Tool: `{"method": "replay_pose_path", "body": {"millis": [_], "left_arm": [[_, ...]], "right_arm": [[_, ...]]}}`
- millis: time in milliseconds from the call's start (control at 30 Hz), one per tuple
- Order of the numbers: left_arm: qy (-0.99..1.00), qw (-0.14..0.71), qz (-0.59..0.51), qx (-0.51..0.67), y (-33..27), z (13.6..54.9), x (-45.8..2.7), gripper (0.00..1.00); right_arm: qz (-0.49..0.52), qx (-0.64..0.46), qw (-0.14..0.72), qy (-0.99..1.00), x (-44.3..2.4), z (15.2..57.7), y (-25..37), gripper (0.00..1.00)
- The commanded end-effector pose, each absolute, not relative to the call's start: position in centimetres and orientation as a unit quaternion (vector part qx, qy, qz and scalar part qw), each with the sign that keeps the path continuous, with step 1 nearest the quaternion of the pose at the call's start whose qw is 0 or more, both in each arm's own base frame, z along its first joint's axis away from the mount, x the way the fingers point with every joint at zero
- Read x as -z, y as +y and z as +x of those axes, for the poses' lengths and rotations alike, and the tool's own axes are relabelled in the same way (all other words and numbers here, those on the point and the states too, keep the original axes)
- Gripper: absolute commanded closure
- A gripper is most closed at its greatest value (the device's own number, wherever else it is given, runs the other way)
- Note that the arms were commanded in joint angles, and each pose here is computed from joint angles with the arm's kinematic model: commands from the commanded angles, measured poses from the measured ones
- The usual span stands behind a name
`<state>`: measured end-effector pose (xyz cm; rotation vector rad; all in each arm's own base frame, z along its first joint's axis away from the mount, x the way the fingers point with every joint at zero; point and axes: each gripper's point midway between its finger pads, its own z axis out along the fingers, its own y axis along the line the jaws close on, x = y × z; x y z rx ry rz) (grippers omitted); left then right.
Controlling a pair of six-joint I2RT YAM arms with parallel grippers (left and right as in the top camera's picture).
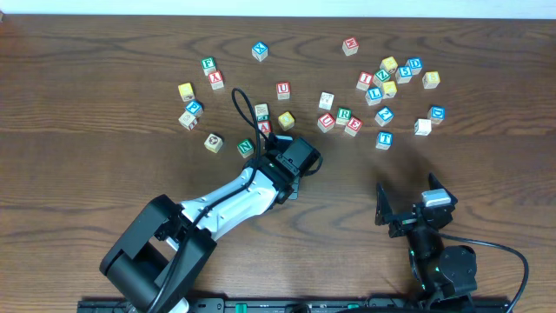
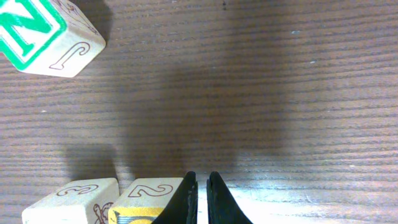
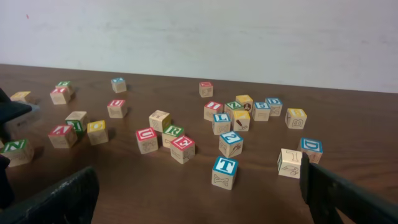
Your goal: Spell out CORL
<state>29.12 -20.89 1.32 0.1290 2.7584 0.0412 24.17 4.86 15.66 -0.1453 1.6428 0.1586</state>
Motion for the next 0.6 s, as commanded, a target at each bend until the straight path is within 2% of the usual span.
{"method": "replay_pose_path", "body": {"millis": [0, 567], "left_arm": [[0.979, 0.199, 0.038, -0.018, -20.96, 29.75, -1.87, 0.92], [0.979, 0.201, 0.020, -0.031, -20.32, 29.70, -1.87, 0.92]], "right_arm": [[-0.066, -0.068, 0.676, 0.730, -15.63, 24.16, 4.77, 0.01], [-0.066, -0.068, 0.676, 0.731, -15.61, 24.16, 4.78, 0.01]]}}
